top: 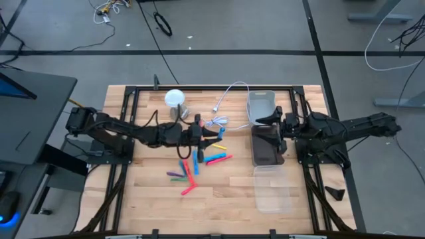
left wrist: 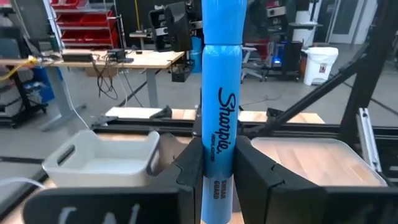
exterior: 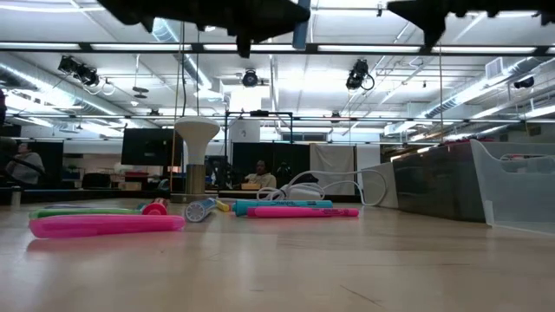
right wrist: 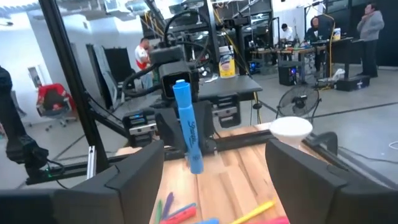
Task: Pick & Place Markers
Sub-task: Put the left blue highlighter into the gray bin
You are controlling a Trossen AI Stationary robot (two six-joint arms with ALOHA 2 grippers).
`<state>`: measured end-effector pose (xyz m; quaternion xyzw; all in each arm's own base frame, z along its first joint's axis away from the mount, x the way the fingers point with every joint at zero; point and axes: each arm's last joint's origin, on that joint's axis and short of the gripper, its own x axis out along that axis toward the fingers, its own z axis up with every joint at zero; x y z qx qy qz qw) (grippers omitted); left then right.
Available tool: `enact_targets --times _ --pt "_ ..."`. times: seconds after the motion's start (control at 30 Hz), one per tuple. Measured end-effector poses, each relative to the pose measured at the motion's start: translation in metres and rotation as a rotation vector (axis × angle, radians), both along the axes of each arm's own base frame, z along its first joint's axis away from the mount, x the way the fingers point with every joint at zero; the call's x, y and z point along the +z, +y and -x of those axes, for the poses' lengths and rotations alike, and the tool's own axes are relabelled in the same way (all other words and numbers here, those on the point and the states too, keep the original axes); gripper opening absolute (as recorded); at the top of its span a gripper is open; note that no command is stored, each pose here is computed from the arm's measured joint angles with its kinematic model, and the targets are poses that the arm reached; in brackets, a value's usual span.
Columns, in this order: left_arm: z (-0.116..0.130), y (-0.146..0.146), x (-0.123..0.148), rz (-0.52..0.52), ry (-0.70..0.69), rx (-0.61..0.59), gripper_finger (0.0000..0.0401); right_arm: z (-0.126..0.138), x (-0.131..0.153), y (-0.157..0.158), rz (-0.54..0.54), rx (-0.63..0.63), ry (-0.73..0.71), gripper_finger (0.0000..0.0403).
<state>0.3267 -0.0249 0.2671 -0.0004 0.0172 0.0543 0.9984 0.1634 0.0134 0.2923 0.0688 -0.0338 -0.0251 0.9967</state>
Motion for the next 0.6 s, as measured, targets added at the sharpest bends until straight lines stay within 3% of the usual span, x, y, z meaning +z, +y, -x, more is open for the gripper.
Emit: enact_targets --times 0.6 --pt "-0.015 0.017 0.056 -0.057 -0.109 -0.011 0.0068 -0.094 0.072 0.014 0.128 0.106 0.026 0.0286"
